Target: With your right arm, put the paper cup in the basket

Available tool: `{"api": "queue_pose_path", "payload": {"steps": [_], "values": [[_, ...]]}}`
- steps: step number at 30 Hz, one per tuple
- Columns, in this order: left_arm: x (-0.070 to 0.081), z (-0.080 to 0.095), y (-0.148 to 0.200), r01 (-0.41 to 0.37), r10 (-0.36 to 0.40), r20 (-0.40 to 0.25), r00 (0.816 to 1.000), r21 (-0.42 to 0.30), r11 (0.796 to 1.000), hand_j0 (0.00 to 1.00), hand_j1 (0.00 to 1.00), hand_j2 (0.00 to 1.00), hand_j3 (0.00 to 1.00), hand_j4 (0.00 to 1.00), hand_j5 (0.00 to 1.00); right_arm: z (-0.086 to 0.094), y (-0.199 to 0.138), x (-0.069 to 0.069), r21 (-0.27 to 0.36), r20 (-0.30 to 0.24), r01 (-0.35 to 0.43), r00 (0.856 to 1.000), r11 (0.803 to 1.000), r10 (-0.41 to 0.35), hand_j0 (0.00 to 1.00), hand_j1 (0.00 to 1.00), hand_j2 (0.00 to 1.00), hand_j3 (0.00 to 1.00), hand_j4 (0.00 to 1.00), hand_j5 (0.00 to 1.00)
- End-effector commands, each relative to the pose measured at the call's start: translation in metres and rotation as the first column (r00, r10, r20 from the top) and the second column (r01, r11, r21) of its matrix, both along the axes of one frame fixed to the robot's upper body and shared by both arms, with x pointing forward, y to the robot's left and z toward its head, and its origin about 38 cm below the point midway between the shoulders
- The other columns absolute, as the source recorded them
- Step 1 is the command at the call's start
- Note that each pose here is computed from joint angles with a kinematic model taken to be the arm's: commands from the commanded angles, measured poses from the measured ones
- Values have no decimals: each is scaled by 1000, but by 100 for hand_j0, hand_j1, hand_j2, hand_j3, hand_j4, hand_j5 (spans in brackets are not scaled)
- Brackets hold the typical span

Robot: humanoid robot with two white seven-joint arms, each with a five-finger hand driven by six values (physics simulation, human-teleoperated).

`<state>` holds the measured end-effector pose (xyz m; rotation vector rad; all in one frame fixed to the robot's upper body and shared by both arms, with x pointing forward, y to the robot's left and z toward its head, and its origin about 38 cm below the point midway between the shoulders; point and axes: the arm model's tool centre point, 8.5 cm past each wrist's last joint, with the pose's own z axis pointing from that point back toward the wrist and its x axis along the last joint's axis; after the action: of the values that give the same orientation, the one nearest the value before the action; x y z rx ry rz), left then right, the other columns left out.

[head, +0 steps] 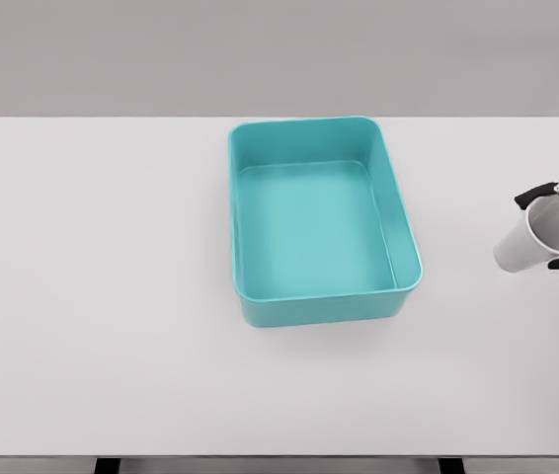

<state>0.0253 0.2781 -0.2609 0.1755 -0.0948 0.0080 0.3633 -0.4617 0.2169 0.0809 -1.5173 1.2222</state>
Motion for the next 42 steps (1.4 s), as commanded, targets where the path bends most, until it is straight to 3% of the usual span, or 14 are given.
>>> {"api": "queue_pose_path", "payload": {"steps": [1,6,9,16,25,32,38,42], "values": [[0,0,0,0,0,0,1000,0,1000,100,100,100,100,100,100,2,3,4,31,20,4,1000,1000,-5,71,71,71,71,71,71],[0,0,0,0,0,0,1000,0,1000,100,100,100,100,100,100,17,4,10,48,71,7,997,999,-10,71,71,71,71,71,71],[0,0,0,0,0,0,1000,0,1000,100,100,100,100,100,100,15,18,18,92,96,-14,995,996,5,71,71,71,71,71,71],[0,0,0,0,0,0,1000,0,1000,100,100,100,100,100,100,24,25,24,102,129,-31,991,994,18,71,71,71,71,71,71],[0,0,0,0,0,0,1000,0,1000,100,100,100,100,100,100,43,67,36,155,217,-135,971,979,100,70,70,70,70,70,70],[0,0,0,0,0,0,1000,0,1000,100,100,100,100,100,100,44,97,50,207,241,-174,963,963,122,70,70,70,70,70,70],[0,0,0,0,0,0,1000,0,1000,100,100,100,100,100,100,47,120,62,213,252,-196,958,957,140,70,70,70,70,70,70],[0,0,0,0,0,0,1000,0,1000,100,100,100,100,100,100,37,141,68,204,243,-214,956,955,162,70,70,70,70,70,70]]}}
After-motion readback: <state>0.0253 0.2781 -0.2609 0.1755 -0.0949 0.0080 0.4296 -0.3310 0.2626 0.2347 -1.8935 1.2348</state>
